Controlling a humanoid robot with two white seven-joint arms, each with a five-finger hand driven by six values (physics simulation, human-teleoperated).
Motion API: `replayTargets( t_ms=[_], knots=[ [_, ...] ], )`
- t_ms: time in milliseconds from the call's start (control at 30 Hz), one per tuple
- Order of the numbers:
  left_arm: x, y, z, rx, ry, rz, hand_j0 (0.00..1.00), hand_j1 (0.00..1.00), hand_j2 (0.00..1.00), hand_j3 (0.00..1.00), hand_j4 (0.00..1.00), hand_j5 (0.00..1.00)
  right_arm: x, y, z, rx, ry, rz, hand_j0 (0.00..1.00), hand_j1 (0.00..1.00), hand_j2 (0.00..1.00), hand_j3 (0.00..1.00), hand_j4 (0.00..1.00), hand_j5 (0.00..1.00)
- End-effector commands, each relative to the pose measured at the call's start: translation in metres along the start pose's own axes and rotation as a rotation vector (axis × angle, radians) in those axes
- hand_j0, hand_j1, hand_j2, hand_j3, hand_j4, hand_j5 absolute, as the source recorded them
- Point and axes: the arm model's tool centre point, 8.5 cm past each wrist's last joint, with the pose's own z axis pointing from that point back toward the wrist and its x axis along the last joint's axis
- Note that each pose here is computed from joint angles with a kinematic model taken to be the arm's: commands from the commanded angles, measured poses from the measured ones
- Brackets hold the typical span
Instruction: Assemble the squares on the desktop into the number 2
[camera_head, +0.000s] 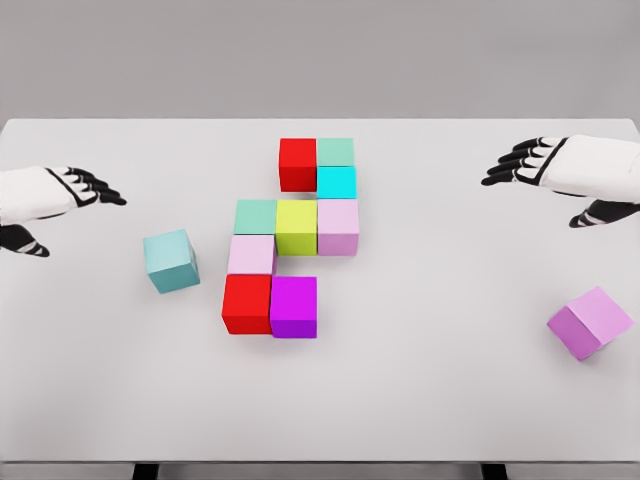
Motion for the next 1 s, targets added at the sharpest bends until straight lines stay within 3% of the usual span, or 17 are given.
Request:
replayTargets(
  t_ms=[0,200,400,667,967],
  knots=[
    [0.004,-0.004,-0.014,-0.031,0.004,-0.059,1.00,1.00,1.00,1.00,1.00,1.00,0.000,-0.001,0.000,-0.003,0.000,-0.004,1.00,1.00,1.00,1.00,1.00,1.00],
    [0.018,-0.003,-0.051,-0.049,-0.015,-0.155,1.00,1.00,1.00,1.00,1.00,1.00,-0.002,-0.002,0.006,0.000,0.009,-0.007,1.00,1.00,1.00,1.00,1.00,1.00],
    [0.019,-0.007,-0.053,-0.063,-0.019,-0.159,1.00,1.00,1.00,1.00,1.00,1.00,-0.022,0.004,0.053,0.061,0.102,-0.061,1.00,1.00,1.00,1.00,1.00,1.00],
    [0.028,-0.011,-0.068,-0.078,-0.034,-0.192,1.00,1.00,1.00,1.00,1.00,1.00,-0.039,0.038,0.072,0.142,0.171,-0.141,1.00,1.00,1.00,1.00,1.00,1.00],
    [0.033,-0.005,-0.073,-0.041,-0.051,-0.185,1.00,1.00,1.00,1.00,1.00,1.00,-0.030,0.081,0.069,0.230,0.152,-0.214,1.00,1.00,1.00,1.00,1.00,1.00]
  ],
)
